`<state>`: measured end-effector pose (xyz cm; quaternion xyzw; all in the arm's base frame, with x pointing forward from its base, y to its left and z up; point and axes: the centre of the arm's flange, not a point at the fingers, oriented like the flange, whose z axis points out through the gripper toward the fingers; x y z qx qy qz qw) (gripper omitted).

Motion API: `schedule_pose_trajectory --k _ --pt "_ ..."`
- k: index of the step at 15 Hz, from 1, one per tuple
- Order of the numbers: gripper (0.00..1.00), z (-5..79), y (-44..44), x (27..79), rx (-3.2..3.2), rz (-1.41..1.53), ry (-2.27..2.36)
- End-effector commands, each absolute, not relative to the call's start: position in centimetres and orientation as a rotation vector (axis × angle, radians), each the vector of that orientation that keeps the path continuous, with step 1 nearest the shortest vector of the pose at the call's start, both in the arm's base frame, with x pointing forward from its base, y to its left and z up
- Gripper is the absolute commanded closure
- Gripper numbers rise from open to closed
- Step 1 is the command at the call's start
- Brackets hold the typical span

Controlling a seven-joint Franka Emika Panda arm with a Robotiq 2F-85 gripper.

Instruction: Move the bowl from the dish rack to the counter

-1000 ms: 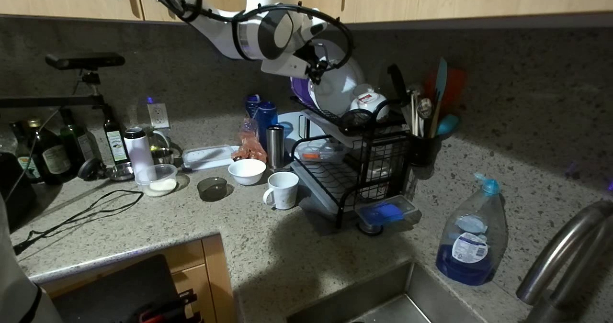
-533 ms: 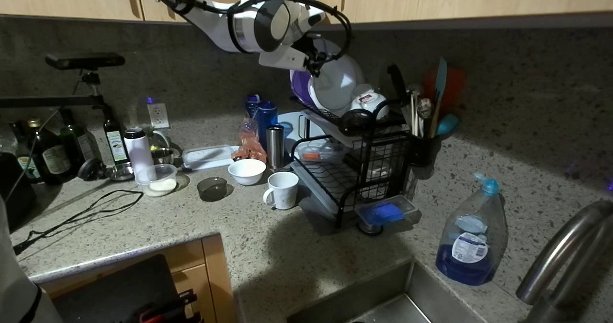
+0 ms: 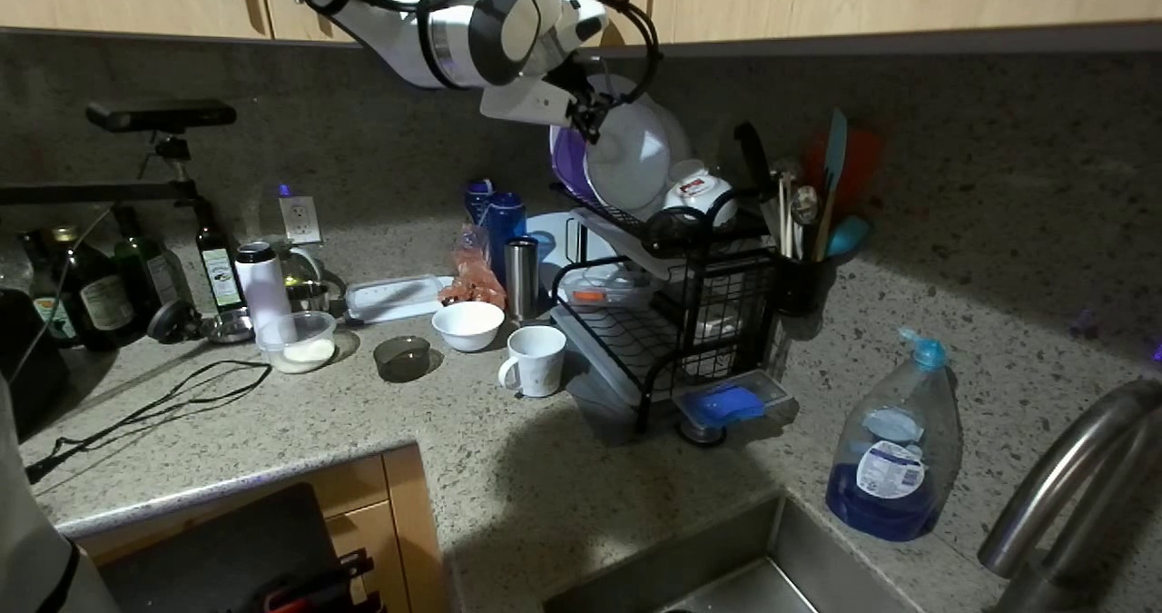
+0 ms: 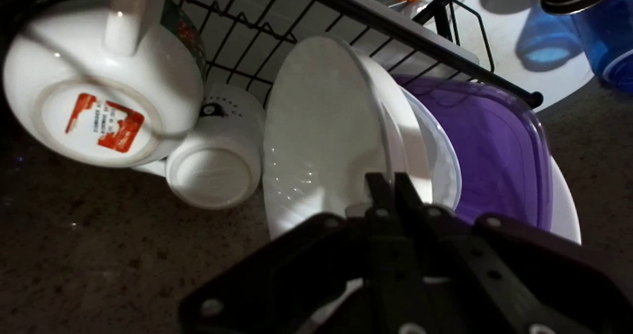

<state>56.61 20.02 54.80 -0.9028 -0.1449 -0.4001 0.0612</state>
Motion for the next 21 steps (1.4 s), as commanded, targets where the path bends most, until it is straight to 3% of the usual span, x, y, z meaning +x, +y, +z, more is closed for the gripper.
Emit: schedule_pose_trajectory --k 1,21 --pt "0.95 55.6 19.8 54.5 -2.742 -1.163 -0.457" --pt "0.95 55.8 22.5 50.6 -2.819 -1.008 -0.553"
